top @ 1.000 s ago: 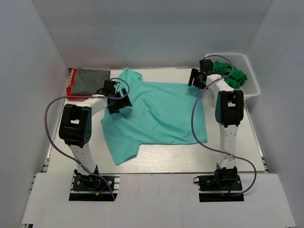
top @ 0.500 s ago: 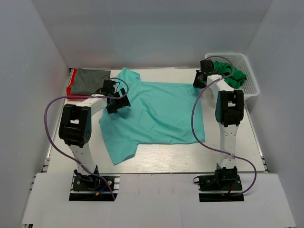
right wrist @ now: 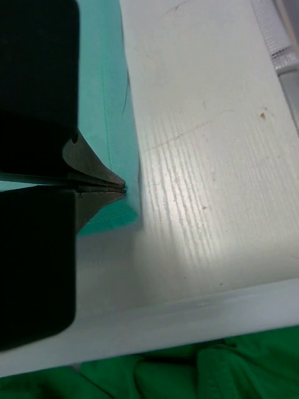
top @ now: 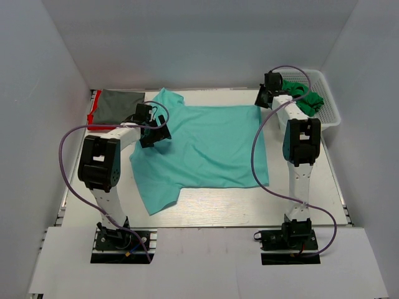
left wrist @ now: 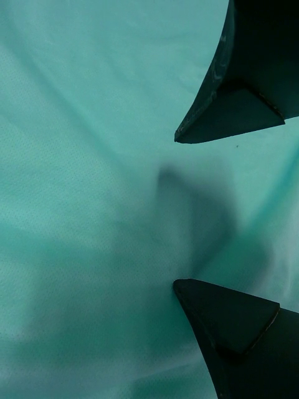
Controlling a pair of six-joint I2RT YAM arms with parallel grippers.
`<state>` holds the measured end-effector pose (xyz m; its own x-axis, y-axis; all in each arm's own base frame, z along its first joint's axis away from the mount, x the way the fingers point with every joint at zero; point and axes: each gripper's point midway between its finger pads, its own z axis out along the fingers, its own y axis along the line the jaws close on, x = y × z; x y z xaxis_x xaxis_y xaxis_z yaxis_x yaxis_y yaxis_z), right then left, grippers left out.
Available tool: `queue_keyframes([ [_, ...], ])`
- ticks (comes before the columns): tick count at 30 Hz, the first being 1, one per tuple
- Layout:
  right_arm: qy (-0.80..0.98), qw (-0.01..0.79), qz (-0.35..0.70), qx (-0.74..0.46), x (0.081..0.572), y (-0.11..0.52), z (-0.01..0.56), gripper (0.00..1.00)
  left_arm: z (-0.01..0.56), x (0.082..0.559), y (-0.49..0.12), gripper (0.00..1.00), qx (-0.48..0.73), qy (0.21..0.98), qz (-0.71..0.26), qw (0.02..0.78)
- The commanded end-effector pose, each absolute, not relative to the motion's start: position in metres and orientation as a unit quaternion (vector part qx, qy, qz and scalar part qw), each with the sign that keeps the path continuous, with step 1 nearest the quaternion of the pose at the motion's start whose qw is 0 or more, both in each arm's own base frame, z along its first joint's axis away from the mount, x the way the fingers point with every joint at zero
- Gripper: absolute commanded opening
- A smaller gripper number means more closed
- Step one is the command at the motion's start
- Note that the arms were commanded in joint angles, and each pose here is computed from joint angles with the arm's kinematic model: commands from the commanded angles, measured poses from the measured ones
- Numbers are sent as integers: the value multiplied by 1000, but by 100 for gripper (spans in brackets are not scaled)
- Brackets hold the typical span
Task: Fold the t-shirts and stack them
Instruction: Flatten out the tshirt
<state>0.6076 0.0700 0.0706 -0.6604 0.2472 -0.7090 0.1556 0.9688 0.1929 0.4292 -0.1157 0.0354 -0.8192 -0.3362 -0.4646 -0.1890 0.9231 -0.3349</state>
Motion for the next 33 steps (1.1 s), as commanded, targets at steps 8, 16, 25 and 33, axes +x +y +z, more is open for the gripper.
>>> queue_keyframes([
  [8,871,482,28,96,650,55,122,0,27,430,-107,100,-135,950,-116,258],
  [16,872,481,10,89,656,51,115,30,30,433,-109,100,-129,949,-120,261],
  [25,868,479,133,-21,628,114,170,90,63,456,-127,100,-99,936,-158,300],
  [33,888,395,234,-14,514,153,178,90,114,457,-141,100,-87,915,-200,339],
])
